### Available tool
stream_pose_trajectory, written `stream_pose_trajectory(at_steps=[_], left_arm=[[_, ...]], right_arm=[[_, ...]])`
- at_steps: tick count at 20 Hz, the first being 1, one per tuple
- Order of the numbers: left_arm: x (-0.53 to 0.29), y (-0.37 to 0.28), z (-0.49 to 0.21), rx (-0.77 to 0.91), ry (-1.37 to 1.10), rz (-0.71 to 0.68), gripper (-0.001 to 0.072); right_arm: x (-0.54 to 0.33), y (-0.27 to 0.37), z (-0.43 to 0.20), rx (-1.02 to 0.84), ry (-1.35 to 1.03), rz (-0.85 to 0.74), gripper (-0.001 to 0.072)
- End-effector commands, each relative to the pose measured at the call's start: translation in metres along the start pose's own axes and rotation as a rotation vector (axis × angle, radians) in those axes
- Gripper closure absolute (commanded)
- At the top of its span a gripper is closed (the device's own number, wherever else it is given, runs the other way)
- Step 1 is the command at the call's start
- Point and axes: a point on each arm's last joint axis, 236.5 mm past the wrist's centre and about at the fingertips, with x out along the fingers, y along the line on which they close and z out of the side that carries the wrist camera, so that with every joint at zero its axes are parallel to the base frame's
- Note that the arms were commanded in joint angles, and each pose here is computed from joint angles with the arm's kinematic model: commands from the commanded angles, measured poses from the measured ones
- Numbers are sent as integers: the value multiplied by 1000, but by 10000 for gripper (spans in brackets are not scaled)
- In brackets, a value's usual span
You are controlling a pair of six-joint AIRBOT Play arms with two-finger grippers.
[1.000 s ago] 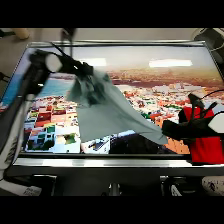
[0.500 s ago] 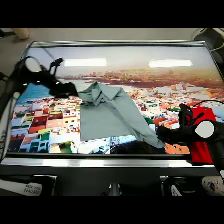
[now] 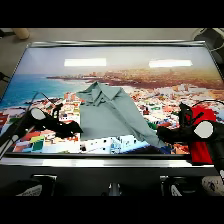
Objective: Fold the shirts.
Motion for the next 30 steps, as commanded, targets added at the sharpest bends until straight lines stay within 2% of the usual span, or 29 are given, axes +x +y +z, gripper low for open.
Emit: stream_pose_trajectory(at_steps=[1,3,4,5,6,8,9,10,12,14,16,18,20,25,27,30], left_arm=[[35,-14,4,-59,-76,-55,99],[45,-22,13,-101,-109,-83,136],[47,-23,17,-121,-120,-93,325],[45,-25,21,-127,-131,-102,553],[36,-32,27,-84,-144,-117,679],[-15,-72,53,125,-256,-182,682],[-67,-104,73,252,-386,-224,682],[-133,-138,87,368,-550,-260,682],[-316,-210,78,586,-984,-331,682],[-511,-256,-1,741,-1490,-360,682],[-634,-272,-121,858,-1885,-323,682],[-665,-275,-188,871,-2006,-349,682],[-658,-273,-201,852,-1977,-355,682],[-610,-262,-145,838,-1745,-214,681],[-580,-242,-108,805,-1602,-90,681],[-509,-189,-39,680,-1305,56,681]], right_arm=[[0,0,-1,0,5,-1,693],[0,0,1,-1,-2,0,693],[-1,1,5,-3,-22,4,694],[-4,4,13,-10,-51,10,694],[-10,9,23,-26,-89,19,694],[-47,26,63,-89,-240,35,694],[-79,35,90,-125,-358,25,694],[-127,45,123,-173,-519,-1,694],[-254,57,171,-251,-879,-99,694],[-407,56,170,-221,-1238,-215,694],[-504,47,126,-149,-1431,-250,694],[-543,46,85,-117,-1507,-206,694],[-554,41,61,-102,-1531,-194,694],[-541,32,55,-79,-1469,-214,694],[-527,30,68,-91,-1410,-251,694],[-455,18,109,-82,-1130,-350,694]])
